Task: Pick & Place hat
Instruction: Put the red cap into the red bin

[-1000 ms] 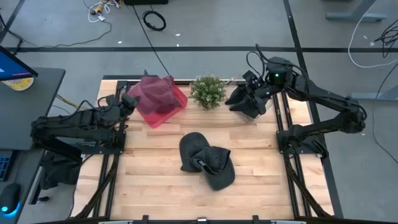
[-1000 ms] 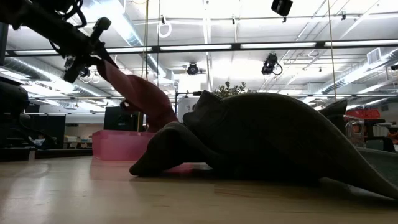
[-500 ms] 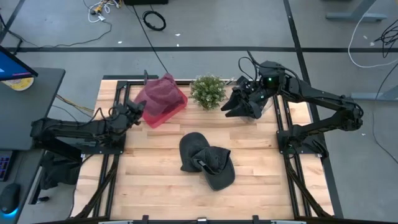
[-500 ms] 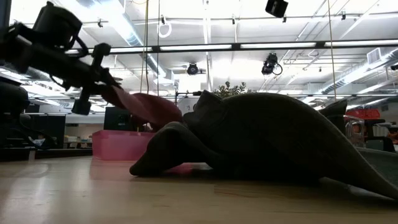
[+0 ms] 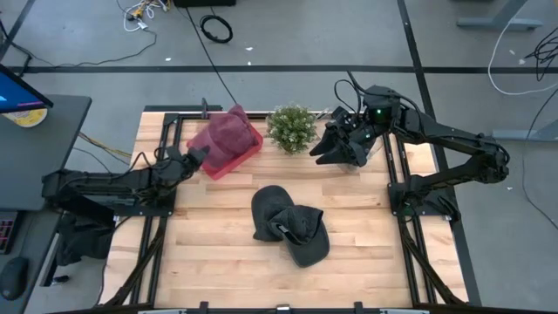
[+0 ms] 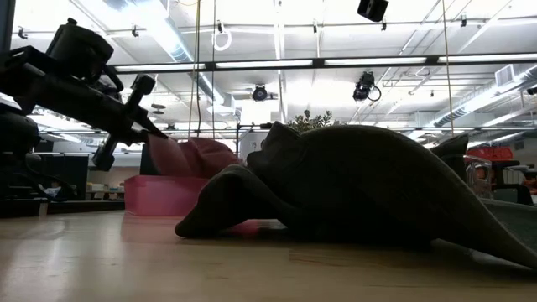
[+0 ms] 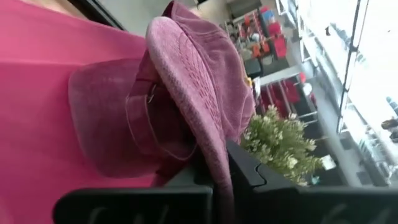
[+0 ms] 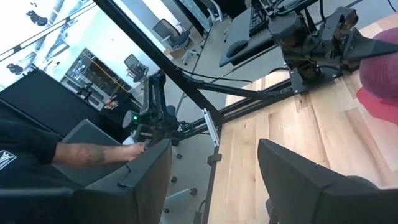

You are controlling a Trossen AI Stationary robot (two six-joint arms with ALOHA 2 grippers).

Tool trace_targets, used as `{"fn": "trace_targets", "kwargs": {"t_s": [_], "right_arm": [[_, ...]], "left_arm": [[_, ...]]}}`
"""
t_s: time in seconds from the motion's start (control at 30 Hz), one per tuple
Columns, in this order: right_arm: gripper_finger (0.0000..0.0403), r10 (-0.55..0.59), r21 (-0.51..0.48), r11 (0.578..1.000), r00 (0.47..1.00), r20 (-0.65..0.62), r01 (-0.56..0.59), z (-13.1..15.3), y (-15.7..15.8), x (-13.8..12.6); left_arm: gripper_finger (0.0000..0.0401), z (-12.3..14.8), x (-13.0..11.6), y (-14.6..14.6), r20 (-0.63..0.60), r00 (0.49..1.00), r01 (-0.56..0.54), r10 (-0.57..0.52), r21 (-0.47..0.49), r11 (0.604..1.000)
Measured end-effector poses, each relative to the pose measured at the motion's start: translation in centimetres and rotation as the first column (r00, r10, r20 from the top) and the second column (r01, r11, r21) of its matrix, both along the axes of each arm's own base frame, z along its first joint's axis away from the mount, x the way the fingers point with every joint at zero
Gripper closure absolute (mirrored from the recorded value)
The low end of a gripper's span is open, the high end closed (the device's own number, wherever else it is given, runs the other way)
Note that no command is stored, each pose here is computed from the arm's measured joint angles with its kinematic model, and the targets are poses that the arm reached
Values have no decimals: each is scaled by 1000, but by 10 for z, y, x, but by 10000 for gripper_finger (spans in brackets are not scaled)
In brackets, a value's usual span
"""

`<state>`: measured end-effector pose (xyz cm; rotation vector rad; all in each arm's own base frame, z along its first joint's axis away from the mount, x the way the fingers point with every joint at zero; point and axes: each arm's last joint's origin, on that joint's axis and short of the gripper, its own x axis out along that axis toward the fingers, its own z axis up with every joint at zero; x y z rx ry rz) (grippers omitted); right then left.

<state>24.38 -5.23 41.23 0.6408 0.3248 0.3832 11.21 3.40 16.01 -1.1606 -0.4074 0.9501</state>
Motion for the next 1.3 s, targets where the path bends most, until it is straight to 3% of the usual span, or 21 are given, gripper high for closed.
{"fn": "trace_targets", "kwargs": {"t_s": [0.23,0.5,0.63,0.9,1.1,1.3], "right_arm": [[160,-1,7,1000,1000,-3,1,0,0,0],[160,-17,1,1000,1000,1,17,0,0,0],[160,-18,1,1000,1000,1,18,0,0,0],[160,-18,1,1000,1000,2,18,0,0,0],[160,-18,1,1000,1000,2,18,1,-1,0],[160,-19,3,1000,1000,2,19,1,-1,0]], "left_arm": [[380,-8,-3,3,-23,1000,-21,20,-70,997],[354,-13,-7,8,-85,995,-63,56,-80,995],[309,-13,-7,8,-97,995,-47,39,-85,995],[172,-12,-4,7,-92,994,45,-56,-116,992],[135,12,-1,6,-128,986,93,-104,-89,992],[134,47,-14,3,-318,937,95,-143,-162,982]]}}
